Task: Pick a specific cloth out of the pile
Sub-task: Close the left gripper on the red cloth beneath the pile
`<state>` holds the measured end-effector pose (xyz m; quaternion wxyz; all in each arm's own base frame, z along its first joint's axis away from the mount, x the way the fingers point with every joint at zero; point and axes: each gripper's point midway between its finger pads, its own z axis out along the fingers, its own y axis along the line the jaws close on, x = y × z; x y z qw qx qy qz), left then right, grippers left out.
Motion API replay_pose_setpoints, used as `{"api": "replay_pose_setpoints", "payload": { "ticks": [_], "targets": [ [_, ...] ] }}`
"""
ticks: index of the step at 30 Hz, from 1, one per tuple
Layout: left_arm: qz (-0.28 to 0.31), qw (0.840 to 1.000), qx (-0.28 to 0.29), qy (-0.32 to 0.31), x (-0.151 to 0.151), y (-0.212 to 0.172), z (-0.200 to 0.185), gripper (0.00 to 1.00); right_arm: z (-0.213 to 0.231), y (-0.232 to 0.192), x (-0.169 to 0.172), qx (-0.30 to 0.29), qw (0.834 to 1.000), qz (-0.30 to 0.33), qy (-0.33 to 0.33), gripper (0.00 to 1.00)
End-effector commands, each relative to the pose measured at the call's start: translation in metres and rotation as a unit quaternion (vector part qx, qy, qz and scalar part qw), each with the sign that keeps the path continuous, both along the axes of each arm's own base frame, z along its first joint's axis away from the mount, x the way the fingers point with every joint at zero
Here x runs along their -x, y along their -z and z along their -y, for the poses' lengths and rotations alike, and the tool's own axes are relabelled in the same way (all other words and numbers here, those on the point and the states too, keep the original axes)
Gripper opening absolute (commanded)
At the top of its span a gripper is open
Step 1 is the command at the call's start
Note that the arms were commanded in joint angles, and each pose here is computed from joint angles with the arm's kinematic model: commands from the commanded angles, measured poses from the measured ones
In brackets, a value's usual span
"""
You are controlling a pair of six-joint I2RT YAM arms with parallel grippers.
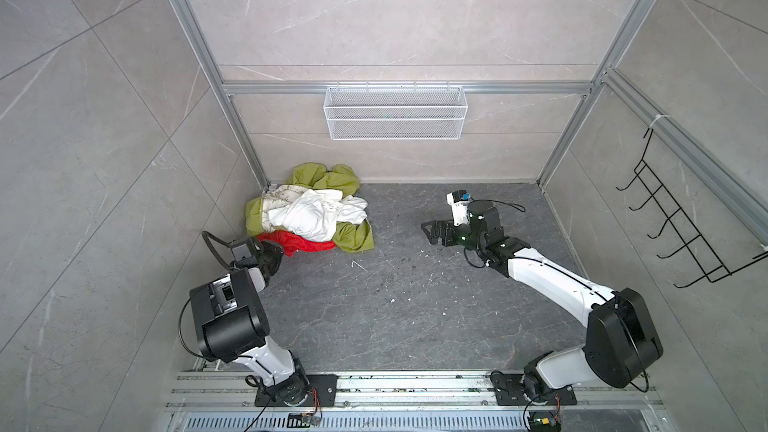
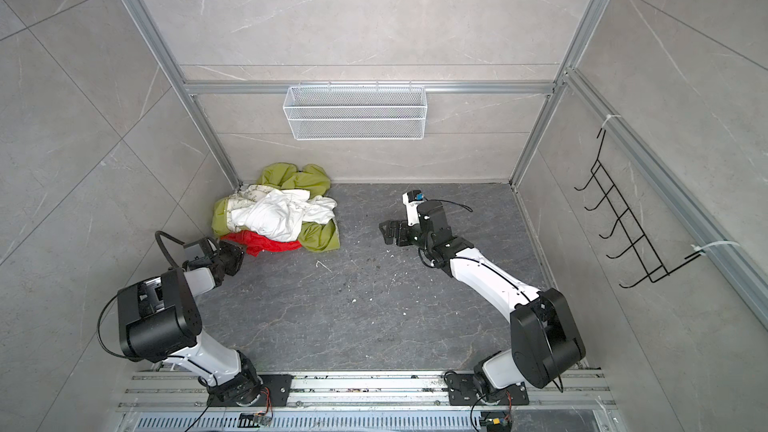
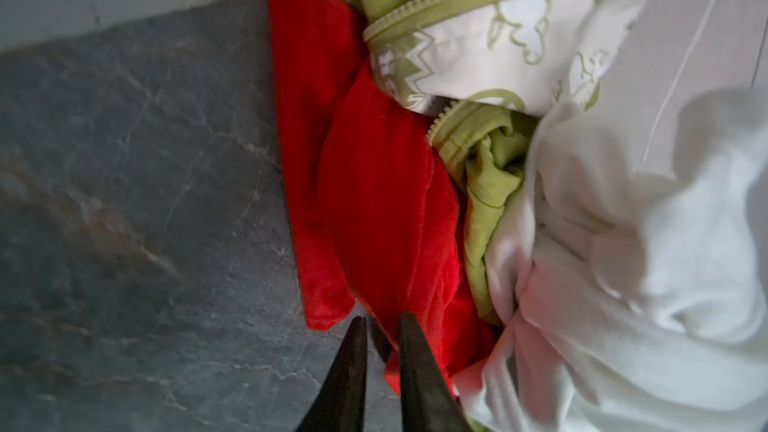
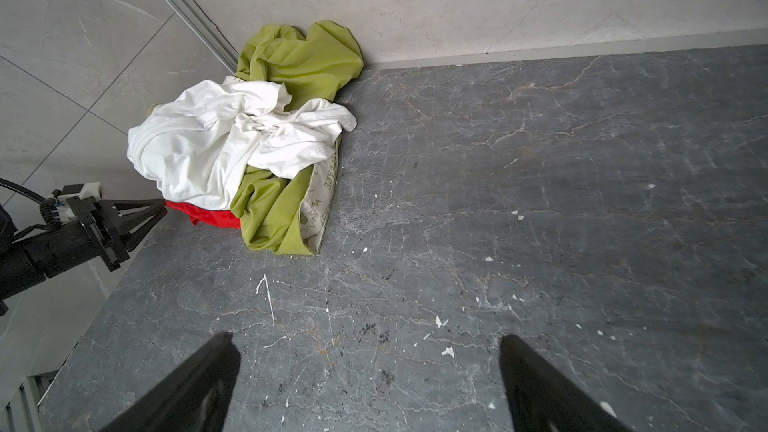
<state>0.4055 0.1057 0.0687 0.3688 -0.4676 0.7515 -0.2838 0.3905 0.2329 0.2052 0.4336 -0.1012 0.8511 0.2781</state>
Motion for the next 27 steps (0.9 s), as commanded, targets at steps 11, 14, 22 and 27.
{"api": "replay_pose_setpoints", "payload": {
  "ticks": [11,14,22,27],
  "targets": [
    [0.027,1.0,-0.009,0.012,-0.028,-0.012,0.0,0.74,-0.005,-0.006,-0.001,-0.001,1.0,0.005,-0.005,1.0],
    [0.029,0.999,-0.008,0.013,-0.033,-0.012,0.0,0.65,-0.004,-0.006,-0.001,0.002,1.0,0.005,-0.004,0.99],
    [0.034,0.999,-0.004,0.013,-0.043,-0.015,-0.002,0.22,-0.001,-0.004,0.001,0.006,1.0,0.004,-0.001,1.0],
    [0.037,0.999,-0.01,0.015,-0.042,-0.022,-0.002,0.0,-0.001,-0.003,0.001,0.006,1.0,0.004,0.0,1.0]
  ]
}}
